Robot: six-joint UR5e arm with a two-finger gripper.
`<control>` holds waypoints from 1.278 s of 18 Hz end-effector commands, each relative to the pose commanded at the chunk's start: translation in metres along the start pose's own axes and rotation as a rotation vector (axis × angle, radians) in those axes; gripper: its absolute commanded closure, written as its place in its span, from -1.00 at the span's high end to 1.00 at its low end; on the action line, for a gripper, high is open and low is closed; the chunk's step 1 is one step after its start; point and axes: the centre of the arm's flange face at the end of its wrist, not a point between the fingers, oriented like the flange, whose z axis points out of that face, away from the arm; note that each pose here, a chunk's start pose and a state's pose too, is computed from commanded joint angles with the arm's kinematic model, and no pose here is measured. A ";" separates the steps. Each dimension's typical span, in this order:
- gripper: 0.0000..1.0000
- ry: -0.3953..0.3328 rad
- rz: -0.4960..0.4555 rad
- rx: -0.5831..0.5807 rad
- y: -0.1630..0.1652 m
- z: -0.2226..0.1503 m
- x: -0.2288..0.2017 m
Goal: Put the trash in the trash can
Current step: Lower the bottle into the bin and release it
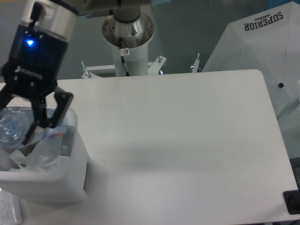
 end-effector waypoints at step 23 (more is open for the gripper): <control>0.96 0.032 -0.022 -0.130 0.061 0.050 -0.004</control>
